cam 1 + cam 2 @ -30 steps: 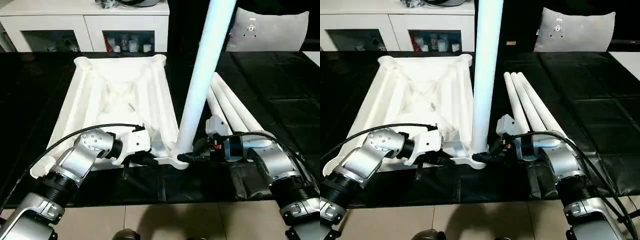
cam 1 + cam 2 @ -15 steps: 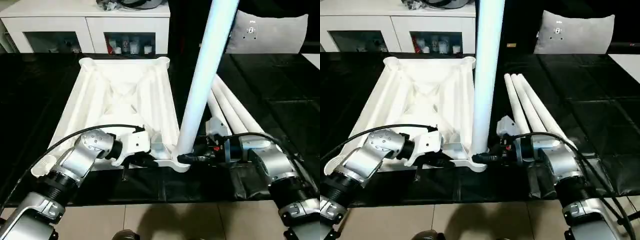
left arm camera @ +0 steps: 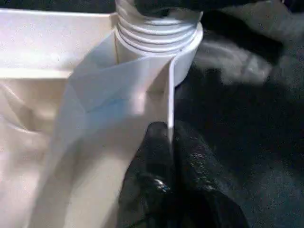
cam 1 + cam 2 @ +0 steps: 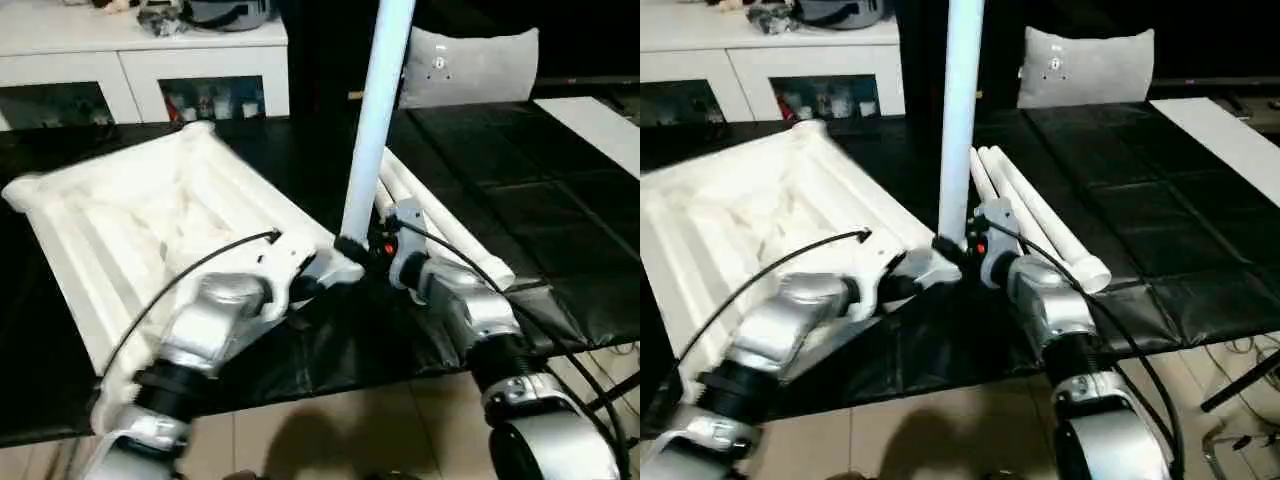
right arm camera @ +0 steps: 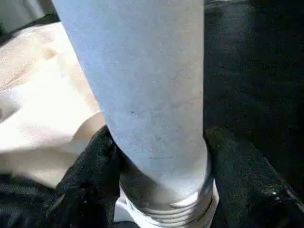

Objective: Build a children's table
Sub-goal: Rotate leg to tighten

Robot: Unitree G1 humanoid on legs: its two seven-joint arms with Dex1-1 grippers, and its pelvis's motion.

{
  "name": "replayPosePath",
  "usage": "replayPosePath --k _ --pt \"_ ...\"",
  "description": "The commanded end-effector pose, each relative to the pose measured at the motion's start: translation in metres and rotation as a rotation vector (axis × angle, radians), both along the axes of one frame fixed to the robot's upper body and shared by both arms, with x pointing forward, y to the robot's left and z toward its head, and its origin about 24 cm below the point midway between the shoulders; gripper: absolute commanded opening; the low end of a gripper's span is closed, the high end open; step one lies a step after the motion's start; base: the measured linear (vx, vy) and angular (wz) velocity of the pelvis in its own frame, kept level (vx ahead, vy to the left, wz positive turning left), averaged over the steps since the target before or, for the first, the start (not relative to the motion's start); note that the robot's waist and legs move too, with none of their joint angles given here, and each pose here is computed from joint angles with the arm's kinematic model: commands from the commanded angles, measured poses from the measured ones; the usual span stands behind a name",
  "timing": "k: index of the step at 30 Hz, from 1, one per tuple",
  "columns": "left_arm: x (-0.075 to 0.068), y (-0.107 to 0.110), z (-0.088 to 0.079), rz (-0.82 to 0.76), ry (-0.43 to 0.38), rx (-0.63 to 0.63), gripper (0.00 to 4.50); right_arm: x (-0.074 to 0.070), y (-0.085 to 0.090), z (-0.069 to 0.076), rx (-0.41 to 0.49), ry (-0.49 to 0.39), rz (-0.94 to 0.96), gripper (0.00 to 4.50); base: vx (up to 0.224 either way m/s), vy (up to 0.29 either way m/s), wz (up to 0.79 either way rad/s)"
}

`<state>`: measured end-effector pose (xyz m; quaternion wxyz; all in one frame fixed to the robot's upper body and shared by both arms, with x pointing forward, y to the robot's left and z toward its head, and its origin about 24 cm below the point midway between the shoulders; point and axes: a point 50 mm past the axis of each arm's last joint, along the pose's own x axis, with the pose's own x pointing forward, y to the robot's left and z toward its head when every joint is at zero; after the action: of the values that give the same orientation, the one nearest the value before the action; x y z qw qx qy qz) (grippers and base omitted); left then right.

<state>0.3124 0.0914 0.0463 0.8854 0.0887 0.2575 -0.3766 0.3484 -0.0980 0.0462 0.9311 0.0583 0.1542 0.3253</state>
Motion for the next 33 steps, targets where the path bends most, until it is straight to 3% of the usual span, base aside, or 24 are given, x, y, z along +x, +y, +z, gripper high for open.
replayPosePath --k 1,6,14,19,25,27,33 --pt "0.008 -0.016 0.020 0.052 -0.080 -0.098 0.00 -0.010 0.017 -0.020 -0.016 0.090 0.035 2.73 0.000 0.000 0.00" --pt "0.010 -0.018 0.020 0.062 -0.104 -0.053 0.00 -0.011 0.015 -0.019 0.006 0.067 0.026 3.17 0.000 0.000 0.00" --pt "0.008 -0.008 0.016 0.012 -0.106 0.018 0.00 -0.010 0.001 -0.007 0.038 -0.027 0.068 3.97 0.000 0.000 0.00" --pt "0.005 0.001 0.012 -0.143 -0.121 0.069 0.00 -0.012 -0.034 0.018 -0.024 -0.172 0.204 4.47 0.000 0.000 0.00" --pt "-0.001 0.009 0.007 -0.259 -0.109 0.114 0.00 -0.015 -0.052 0.029 -0.112 -0.208 0.308 4.47 0.000 0.000 0.00" --pt "-0.007 0.017 0.006 -0.387 -0.087 0.131 0.00 -0.018 -0.065 0.038 -0.180 -0.230 0.410 4.47 0.000 0.000 0.00" --pt "-0.013 0.025 0.006 -0.571 -0.102 0.159 0.00 -0.029 -0.069 0.039 -0.200 -0.197 0.590 4.47 0.000 0.000 0.00"
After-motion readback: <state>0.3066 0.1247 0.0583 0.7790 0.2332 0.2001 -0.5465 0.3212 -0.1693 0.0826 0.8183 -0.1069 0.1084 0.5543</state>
